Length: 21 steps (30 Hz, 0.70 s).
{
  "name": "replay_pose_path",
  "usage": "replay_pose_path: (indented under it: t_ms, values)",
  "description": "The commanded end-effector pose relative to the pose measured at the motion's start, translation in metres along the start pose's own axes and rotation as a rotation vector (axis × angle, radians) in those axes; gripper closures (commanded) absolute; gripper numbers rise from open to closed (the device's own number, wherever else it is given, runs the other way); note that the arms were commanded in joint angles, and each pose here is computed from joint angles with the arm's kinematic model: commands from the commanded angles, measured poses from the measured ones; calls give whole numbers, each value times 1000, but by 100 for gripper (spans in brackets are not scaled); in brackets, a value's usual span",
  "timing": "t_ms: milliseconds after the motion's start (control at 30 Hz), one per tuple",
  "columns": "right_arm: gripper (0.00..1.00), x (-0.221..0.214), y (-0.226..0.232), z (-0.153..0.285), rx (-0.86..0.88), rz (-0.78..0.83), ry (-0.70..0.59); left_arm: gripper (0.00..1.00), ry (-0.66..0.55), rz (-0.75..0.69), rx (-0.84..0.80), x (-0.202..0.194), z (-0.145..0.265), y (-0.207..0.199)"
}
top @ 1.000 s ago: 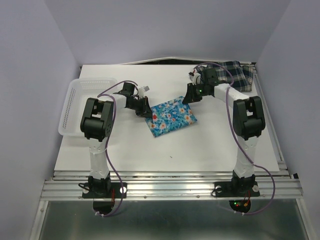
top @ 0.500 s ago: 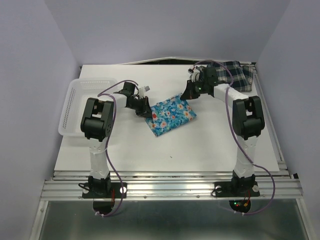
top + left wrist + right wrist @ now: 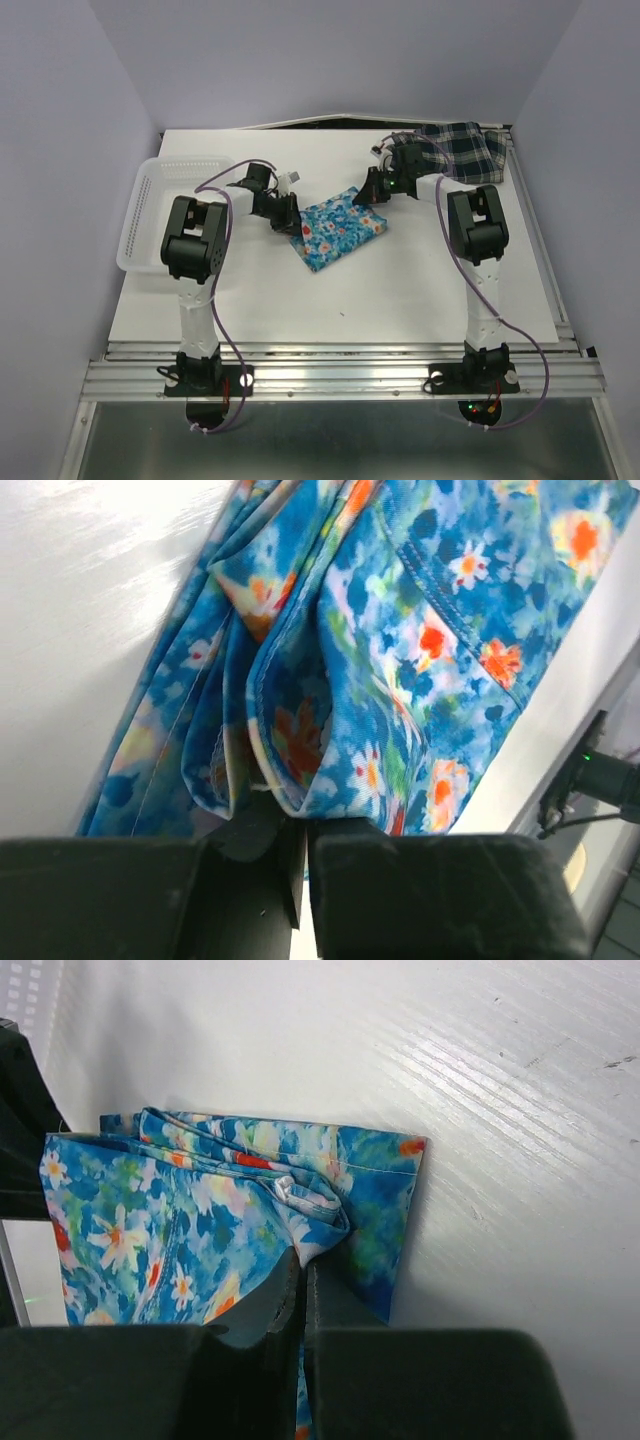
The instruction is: Fold and stack the skirts
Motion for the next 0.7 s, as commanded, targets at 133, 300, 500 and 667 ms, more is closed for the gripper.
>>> replay_pose_path:
  t_ms: [133,300,500,667]
  values:
    - [99,-14,-18,-10,-97,31,43,59,-277,-112,326,39,80,-17]
    - [99,-10,-9,-10,-85,34,44,45,-504,-269,394,54,144,-55]
    - [86,-3,-3,-8,-69,7,34,55,-407,-328,-39,35,108,-101]
    - [57,20,19,4,-34,-8,-12,62,-331,-211,-263,11,46,-123]
Point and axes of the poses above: each gripper's point midway between its finger pads, its own z axis back along the fingers, its own y axis along the line the jaws close on, x = y × z, the point moved 7 cm from there along z, back along the fingers, and after that the axes turned 1 degree about z, right-handed, at the moved point
